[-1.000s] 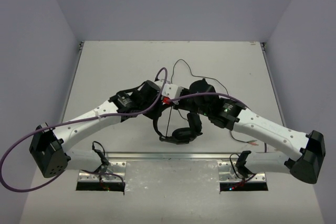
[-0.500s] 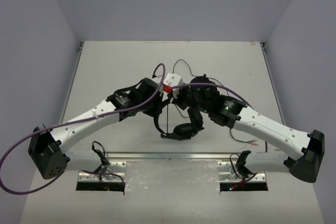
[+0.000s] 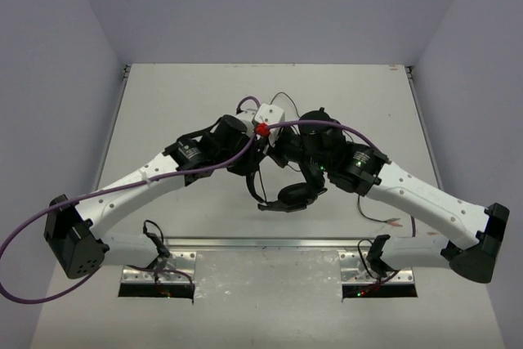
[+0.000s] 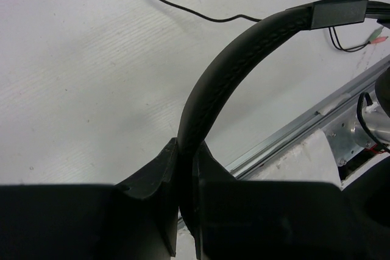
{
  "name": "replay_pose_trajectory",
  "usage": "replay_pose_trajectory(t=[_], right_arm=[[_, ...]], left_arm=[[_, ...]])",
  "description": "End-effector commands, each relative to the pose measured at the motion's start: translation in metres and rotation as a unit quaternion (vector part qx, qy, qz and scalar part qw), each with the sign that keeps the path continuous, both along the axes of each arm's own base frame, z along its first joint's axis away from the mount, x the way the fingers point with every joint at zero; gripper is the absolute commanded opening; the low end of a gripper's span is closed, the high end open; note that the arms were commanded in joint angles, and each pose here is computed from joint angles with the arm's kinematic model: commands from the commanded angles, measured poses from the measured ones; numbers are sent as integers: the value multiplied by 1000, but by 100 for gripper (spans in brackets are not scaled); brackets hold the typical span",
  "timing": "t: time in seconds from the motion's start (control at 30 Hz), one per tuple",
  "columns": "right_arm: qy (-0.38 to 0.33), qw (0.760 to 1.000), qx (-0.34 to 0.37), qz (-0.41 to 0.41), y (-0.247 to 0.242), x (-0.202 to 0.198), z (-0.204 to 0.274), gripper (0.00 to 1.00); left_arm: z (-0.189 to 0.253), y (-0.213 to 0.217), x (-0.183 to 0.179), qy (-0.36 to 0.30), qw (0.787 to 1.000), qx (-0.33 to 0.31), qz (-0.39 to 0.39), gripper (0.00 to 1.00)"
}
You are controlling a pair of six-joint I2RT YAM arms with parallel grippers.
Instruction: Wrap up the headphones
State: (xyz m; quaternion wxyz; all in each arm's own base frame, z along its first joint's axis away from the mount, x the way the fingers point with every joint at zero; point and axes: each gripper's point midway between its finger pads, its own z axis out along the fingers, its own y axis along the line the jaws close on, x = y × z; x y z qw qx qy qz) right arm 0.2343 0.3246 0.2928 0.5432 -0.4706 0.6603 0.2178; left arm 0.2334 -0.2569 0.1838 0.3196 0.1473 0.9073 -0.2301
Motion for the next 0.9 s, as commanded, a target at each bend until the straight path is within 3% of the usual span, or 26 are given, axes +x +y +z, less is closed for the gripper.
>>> replay_pose_trajectory(t=[0.0,0.1,0.3,0.53,0.87], right_arm=[[-49,998,34,-27,0,13,30,1],[-88,994,18,-70,-15,27,32,1],[-169,973,-80,-136,-48,62,25,1],[-201,961,-56,-183,-75,73,48,2],[-151,972,-18,-181,-91,84,31,3]], left_arm=[[33,-20,0,-30,997,-62,-27,0],[37,-25,-9,-37,994,-81,-63,0],[44,-17,-24,-52,991,-82,-95,0],[10,29,-17,-47,999,21,-17,0],[-3,40,-26,-51,998,23,-16,0]])
